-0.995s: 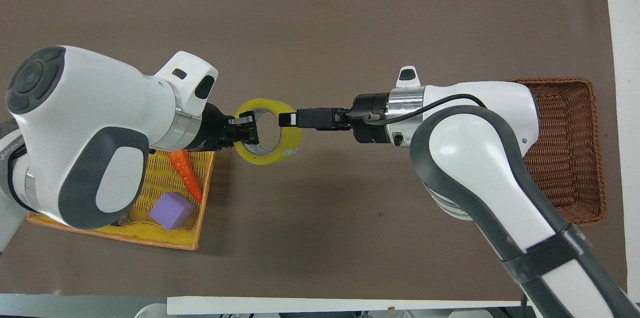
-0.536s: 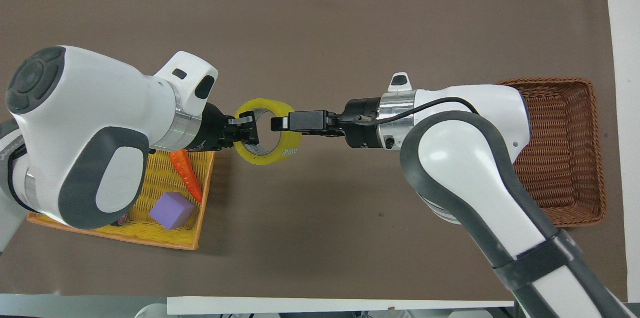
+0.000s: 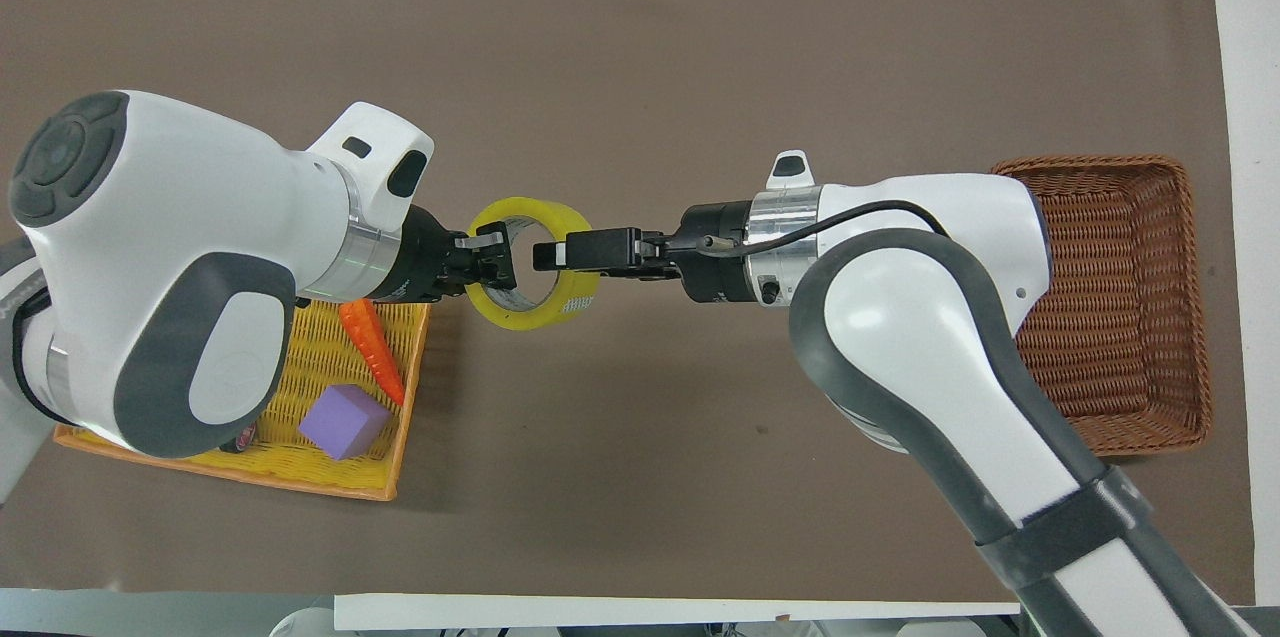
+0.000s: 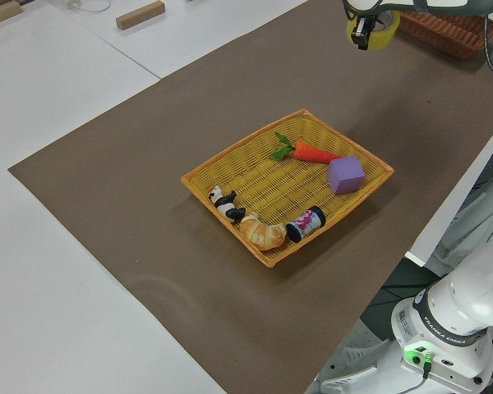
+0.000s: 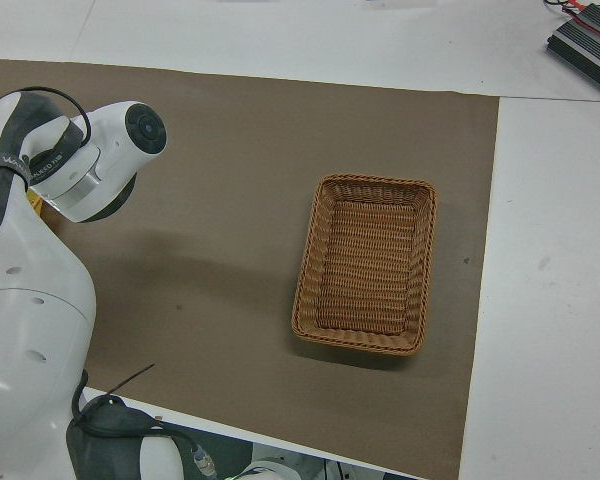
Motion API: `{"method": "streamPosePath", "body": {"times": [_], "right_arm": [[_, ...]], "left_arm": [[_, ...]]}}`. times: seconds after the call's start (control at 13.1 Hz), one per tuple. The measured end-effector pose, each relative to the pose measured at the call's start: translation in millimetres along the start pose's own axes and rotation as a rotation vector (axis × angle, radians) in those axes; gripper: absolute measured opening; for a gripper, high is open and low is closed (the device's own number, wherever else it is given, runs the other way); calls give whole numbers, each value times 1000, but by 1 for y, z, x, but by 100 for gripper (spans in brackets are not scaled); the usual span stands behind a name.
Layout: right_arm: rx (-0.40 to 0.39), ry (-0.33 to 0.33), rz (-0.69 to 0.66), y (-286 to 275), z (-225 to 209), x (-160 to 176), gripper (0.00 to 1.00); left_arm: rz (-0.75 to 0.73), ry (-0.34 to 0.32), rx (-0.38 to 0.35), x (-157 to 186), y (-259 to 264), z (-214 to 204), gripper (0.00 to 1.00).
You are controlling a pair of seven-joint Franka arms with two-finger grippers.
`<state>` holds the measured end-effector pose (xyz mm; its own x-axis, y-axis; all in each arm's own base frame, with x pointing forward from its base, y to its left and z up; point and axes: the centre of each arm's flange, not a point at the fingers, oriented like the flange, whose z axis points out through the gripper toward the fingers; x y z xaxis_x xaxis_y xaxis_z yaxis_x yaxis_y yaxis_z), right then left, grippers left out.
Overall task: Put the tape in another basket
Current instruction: 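Grasp the tape rim with the right gripper beside the left gripper, then open the left gripper and withdraw it while the right gripper holds the tape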
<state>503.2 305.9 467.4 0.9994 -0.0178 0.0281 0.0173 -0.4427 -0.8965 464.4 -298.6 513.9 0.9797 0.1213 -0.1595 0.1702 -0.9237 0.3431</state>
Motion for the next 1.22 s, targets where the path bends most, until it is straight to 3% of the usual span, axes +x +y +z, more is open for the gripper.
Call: {"method": "streamPosePath", "body": {"times": [0.08, 0.15, 0.61, 0.84, 1.07, 1.22], "right_arm": [[-7, 3, 2, 3, 1, 0, 61], [-9, 0, 0, 3, 3, -1, 54], [-12, 3, -2, 3, 5, -2, 54], [-12, -7, -6, 0, 10, -5, 54], [-14, 3, -3, 3, 4, -1, 54], [-42, 1, -10, 14, -14, 9, 54]], "left_arm": [[-3, 1, -1, 1, -1, -2, 23], [-4, -3, 5, 1, -3, -2, 23], [-6, -6, 7, 1, -4, -2, 23], [11, 9, 15, -1, 2, -12, 57], [21, 9, 51, -6, 3, -59, 93], [-18, 40, 59, 10, -21, -104, 100]]}}
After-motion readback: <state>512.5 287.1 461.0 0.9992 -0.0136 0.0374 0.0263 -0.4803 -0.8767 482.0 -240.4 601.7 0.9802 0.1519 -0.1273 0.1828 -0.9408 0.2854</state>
